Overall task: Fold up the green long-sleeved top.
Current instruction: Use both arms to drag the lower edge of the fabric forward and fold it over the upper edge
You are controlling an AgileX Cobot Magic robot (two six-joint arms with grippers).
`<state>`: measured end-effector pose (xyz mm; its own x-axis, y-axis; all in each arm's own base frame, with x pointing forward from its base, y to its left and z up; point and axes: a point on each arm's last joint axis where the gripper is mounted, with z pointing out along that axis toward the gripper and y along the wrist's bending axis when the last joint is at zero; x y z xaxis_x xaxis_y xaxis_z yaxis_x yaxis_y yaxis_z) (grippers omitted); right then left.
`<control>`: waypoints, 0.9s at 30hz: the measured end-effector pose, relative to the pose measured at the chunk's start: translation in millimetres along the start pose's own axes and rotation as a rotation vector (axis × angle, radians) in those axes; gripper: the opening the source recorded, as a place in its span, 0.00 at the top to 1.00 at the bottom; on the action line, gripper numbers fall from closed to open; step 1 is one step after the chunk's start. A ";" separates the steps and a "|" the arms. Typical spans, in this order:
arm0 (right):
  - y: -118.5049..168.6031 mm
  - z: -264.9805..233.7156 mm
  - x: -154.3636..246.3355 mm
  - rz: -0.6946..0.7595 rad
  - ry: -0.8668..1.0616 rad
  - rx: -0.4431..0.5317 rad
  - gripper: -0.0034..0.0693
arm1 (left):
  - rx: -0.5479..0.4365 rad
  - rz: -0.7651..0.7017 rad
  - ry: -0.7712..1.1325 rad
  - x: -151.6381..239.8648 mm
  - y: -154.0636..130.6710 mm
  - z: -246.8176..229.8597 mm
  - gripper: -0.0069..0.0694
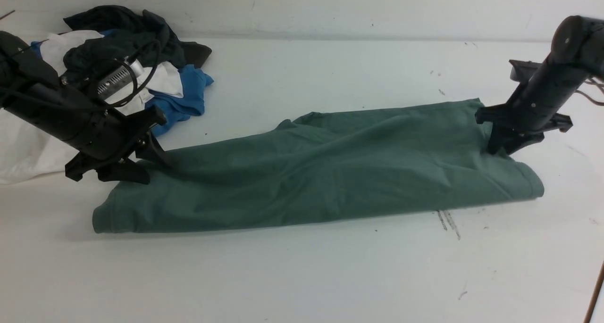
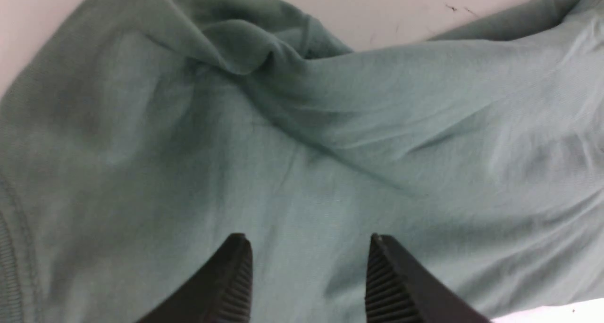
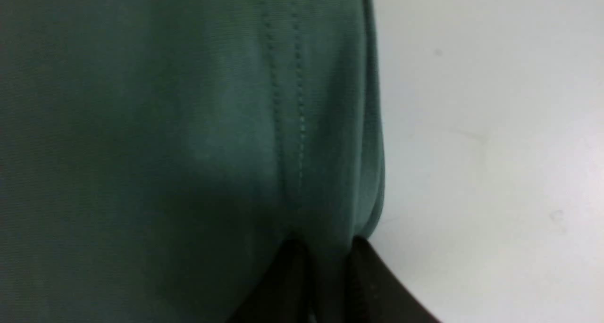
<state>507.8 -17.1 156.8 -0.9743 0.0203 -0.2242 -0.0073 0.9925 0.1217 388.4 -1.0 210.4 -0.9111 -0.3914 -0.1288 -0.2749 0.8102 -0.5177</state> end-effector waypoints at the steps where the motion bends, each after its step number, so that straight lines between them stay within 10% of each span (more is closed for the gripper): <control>1: 0.6 -1.3 0.4 -0.003 0.000 0.001 0.88 | 0.002 0.002 -0.001 0.5 -1.0 -1.8 0.50; 18: -44.8 -68.8 96.0 0.062 0.170 0.173 0.92 | 0.069 0.256 0.103 55.5 -32.4 -78.1 0.80; 27: -47.9 -64.5 101.9 0.105 0.188 0.176 0.91 | -0.004 0.254 0.067 48.8 -20.0 -64.8 0.80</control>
<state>394.3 -70.3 190.5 -0.9925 0.1176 -0.0340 0.1189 0.9922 -0.0384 329.5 -8.0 269.3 -0.9693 -0.1458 -0.1978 -0.0361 0.8808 -0.4722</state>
